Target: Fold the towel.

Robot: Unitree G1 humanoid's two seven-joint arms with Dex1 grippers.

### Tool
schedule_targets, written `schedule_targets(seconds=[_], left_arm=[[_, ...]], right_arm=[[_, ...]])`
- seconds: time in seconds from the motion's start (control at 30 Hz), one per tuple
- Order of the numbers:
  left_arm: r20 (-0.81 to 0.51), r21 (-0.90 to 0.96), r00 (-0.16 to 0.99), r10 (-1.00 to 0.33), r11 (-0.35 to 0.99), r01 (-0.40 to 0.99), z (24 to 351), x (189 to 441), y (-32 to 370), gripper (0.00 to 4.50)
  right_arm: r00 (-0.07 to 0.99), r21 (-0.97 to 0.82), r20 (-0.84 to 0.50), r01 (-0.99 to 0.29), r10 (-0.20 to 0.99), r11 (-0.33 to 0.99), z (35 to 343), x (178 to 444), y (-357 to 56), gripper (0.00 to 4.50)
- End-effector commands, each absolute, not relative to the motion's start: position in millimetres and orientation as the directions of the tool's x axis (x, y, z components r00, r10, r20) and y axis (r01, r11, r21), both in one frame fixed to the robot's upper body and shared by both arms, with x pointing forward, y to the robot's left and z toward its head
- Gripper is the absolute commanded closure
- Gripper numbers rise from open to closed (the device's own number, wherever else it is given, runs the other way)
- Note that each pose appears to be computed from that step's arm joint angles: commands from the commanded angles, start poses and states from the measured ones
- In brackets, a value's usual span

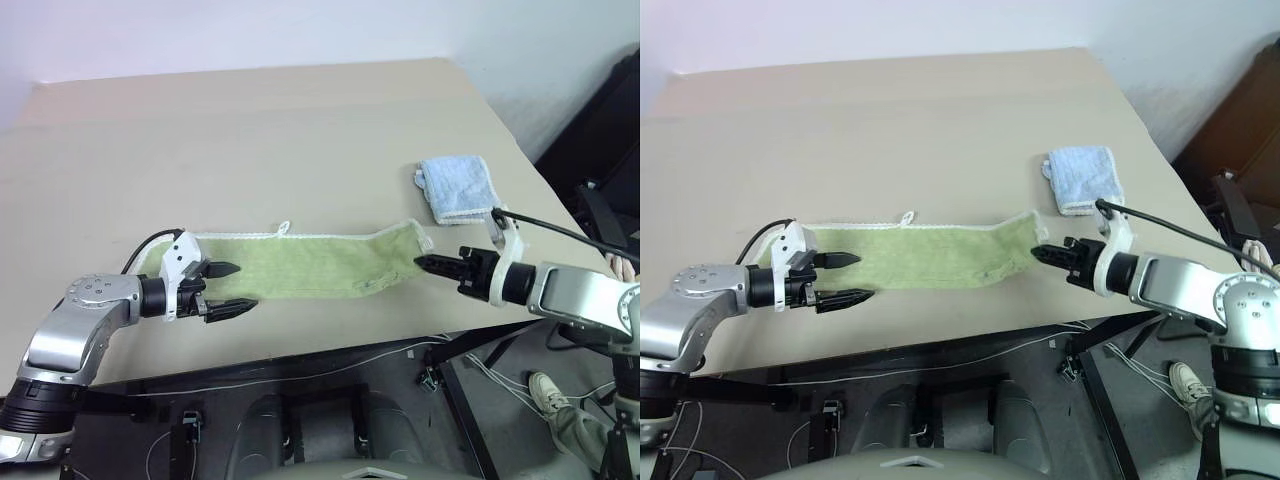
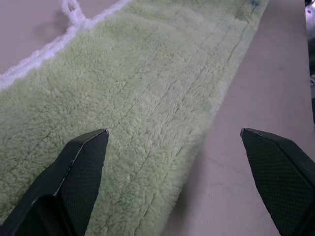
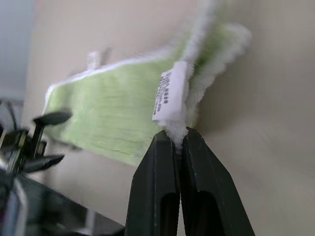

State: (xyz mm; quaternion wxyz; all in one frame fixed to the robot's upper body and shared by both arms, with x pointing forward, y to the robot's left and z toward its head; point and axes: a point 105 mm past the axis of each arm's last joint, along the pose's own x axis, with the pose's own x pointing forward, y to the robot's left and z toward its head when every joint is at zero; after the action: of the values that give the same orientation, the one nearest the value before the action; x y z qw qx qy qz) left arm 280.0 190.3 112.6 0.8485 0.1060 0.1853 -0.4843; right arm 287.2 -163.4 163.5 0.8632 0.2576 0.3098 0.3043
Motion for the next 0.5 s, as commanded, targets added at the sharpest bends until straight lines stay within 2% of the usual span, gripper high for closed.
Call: schedule_targets(seconds=[0.03, 0.23, 0.5], left_arm=[[-0.416, 0.054, 0.469, -0.779, 0.494, 0.868, 121.6, 281.9, 192.5, 0.00], [-0.418, 0.058, 0.464, -0.781, 0.486, 0.872, 119.7, 281.1, 190.8, 0.00], [-0.421, 0.067, 0.476, -0.772, 0.497, 0.865, 110.2, 281.9, 196.2, 0.00]], right_arm=[[0.560, 0.539, -0.368, -0.522, 0.742, 0.661, 181.0, 279.8, -144.5, 4.47], [0.430, 0.466, -0.399, -0.666, 0.810, 0.583, 180.3, 281.5, -103.8, 4.47], [0.320, 0.437, -0.439, -0.740, 0.839, 0.511, 161.7, 288.9, -54.8, 4.47]])
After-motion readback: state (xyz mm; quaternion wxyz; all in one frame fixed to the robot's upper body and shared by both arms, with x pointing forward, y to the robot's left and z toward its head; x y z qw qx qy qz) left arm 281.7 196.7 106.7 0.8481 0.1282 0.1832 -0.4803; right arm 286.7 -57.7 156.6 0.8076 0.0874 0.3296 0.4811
